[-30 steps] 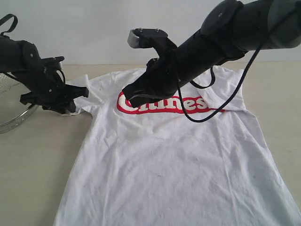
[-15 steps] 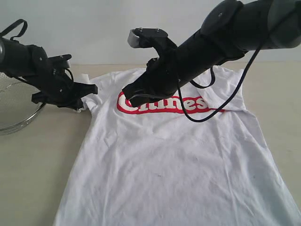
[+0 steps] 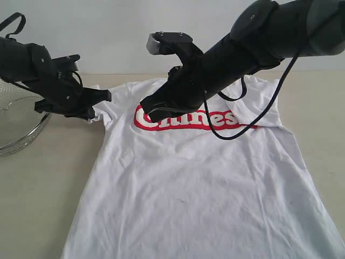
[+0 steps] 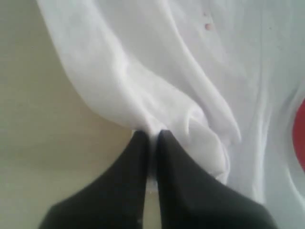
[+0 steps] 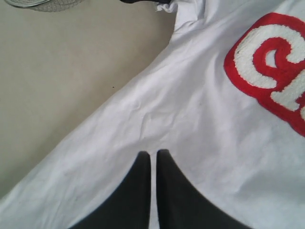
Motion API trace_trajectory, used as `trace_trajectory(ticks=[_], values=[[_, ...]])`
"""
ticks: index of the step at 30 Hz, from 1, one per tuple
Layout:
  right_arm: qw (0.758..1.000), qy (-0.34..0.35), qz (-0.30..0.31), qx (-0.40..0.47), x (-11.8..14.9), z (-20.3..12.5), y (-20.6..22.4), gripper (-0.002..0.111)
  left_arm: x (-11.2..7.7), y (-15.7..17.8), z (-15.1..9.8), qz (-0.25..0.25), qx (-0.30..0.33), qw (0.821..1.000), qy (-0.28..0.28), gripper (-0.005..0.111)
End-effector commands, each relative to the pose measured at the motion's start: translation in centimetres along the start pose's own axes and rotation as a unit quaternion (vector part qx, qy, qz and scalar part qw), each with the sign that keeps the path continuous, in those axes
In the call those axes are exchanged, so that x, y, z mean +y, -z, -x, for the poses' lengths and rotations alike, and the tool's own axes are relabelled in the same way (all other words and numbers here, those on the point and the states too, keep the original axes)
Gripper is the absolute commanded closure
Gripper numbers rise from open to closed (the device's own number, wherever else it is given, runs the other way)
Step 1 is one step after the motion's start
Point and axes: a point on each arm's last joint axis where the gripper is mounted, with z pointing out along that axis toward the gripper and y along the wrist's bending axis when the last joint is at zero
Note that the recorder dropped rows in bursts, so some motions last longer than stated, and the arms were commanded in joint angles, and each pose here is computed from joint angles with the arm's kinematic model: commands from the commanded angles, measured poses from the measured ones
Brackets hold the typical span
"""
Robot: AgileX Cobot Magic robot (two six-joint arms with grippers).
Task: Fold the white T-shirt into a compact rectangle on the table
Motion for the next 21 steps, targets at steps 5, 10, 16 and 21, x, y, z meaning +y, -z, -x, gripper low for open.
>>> trace_trajectory(ticks=[5,10,16,21], values=[[1.000,-0.001,-0.001,-0.003,0.0,0.0,0.0,0.108,-0.8,1.6,0.9,-0.011,-0.034,0.999,-0.011,0.102],[1.000,-0.001,-0.003,-0.004,0.0,0.0,0.0,0.108,-1.6,2.4,1.7,-0.019,-0.047,0.998,-0.030,0.102],[1.000,-0.006,-0.001,-0.006,0.0,0.1,0.0,0.108,-4.7,3.0,2.3,-0.040,-0.066,0.995,-0.060,0.102],[1.000,-0.011,0.004,-0.006,0.1,0.1,0.0,0.108,-6.0,2.9,2.4,-0.048,-0.058,0.995,-0.072,0.102]])
